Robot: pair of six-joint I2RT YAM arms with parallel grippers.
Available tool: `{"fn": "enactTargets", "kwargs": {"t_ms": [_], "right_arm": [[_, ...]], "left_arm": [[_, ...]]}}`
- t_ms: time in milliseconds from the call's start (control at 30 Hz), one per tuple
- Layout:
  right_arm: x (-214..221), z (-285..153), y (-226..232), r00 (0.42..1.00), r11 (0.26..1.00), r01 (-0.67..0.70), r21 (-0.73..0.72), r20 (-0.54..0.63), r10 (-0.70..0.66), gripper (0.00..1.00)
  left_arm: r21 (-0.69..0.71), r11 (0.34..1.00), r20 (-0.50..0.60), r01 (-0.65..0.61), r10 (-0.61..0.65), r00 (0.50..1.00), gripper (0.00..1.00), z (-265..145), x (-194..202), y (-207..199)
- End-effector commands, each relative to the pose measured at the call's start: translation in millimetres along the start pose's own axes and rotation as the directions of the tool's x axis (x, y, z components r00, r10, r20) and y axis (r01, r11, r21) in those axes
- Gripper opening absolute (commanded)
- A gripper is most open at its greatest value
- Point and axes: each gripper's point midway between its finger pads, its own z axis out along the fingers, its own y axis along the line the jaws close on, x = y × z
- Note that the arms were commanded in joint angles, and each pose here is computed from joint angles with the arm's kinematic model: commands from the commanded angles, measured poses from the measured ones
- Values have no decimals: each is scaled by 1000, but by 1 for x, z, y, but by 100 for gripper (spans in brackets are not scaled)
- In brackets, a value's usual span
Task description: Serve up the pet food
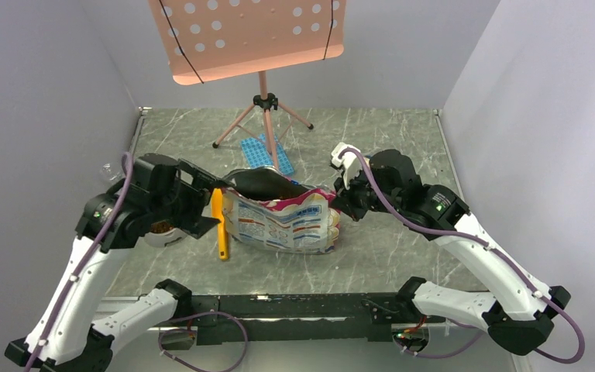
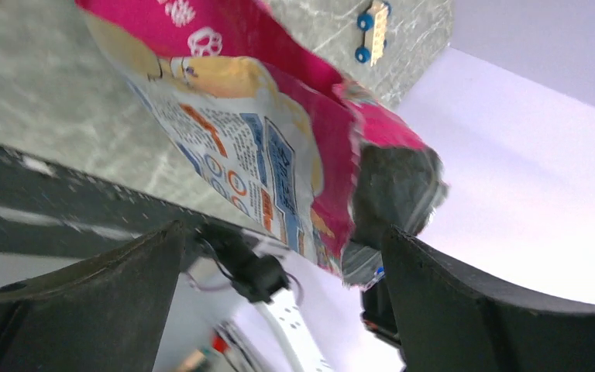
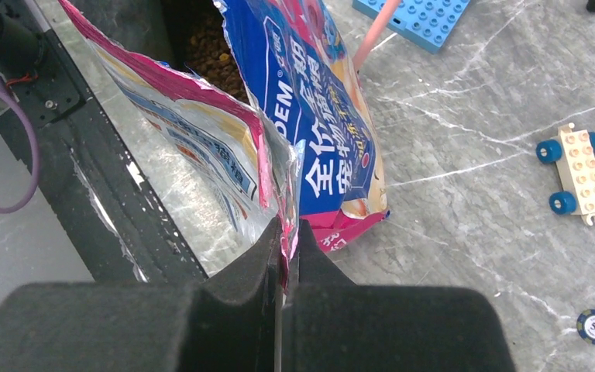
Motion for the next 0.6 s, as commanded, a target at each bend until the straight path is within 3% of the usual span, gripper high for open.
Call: {"fn": "enactTargets", "kwargs": {"t_ms": [0,167,333,500,567], "right_arm": [[-14,-19,6,996,999,39,-19,79,-37,0],[-13,-21,5,996,999,42,-12,77,-41,0],[-14,-23,3,996,999,33,2,82,-33,0],[-16,-28,-1,996,999,21,29,89,-24,0],[-17,-29,-1,996,999,20,34,90,-23,0]], "left_arm": [[-7,931,-190,366,-360,913,99,22,26,-24],[16,901,-129,434,-429,894,99,26,12,-38],[98,908,-84,408,-401,912,99,14,-1,-55],[105,877,-134,468,-454,881,99,15,4,-57],[43,868,-168,494,-481,860,99,19,12,-55]]}}
